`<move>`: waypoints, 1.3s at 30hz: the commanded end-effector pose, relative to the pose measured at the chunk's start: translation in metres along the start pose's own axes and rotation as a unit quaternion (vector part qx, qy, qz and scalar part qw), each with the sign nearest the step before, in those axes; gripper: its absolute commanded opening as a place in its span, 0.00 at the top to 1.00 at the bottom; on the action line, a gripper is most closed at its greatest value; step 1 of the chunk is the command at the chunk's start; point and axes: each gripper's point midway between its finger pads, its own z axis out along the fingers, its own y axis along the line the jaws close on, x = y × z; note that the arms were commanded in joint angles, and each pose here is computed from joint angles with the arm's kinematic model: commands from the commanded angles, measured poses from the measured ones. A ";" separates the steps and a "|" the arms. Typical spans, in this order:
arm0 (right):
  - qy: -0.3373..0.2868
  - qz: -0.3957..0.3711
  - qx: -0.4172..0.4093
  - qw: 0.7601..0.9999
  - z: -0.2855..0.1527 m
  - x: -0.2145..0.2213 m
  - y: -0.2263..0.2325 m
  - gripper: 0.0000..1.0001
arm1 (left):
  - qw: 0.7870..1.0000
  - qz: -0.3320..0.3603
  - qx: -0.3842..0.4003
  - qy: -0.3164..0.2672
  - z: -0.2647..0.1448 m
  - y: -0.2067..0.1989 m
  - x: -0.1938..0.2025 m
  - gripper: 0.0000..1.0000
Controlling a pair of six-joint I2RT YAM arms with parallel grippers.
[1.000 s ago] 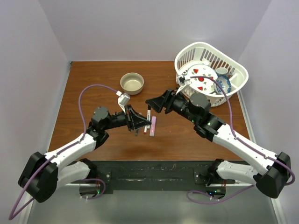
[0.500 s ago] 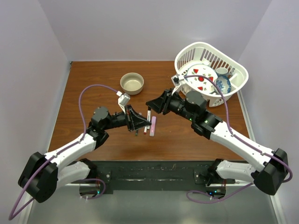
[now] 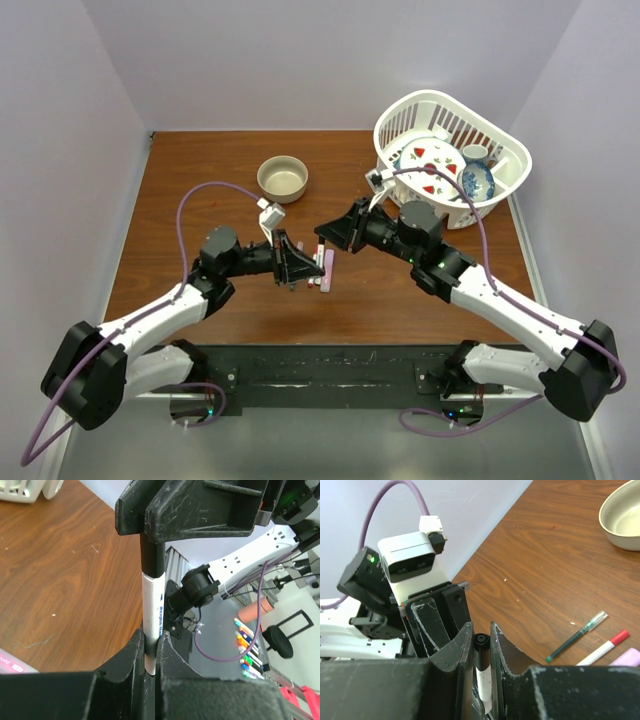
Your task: Insert the pens into the pen caps
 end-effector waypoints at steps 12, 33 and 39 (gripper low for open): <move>0.138 0.034 -0.019 0.990 -0.023 0.093 -0.002 1.00 | 0.989 0.104 -0.069 -0.077 0.020 0.017 -0.091 1.00; 0.246 0.082 -0.111 0.960 -0.051 0.158 0.025 1.00 | 0.990 0.122 -0.010 -0.065 0.012 0.022 -0.101 1.00; 0.275 0.102 -0.083 0.952 -0.064 0.165 0.021 1.00 | 0.991 0.119 -0.002 -0.069 0.010 0.026 -0.105 1.00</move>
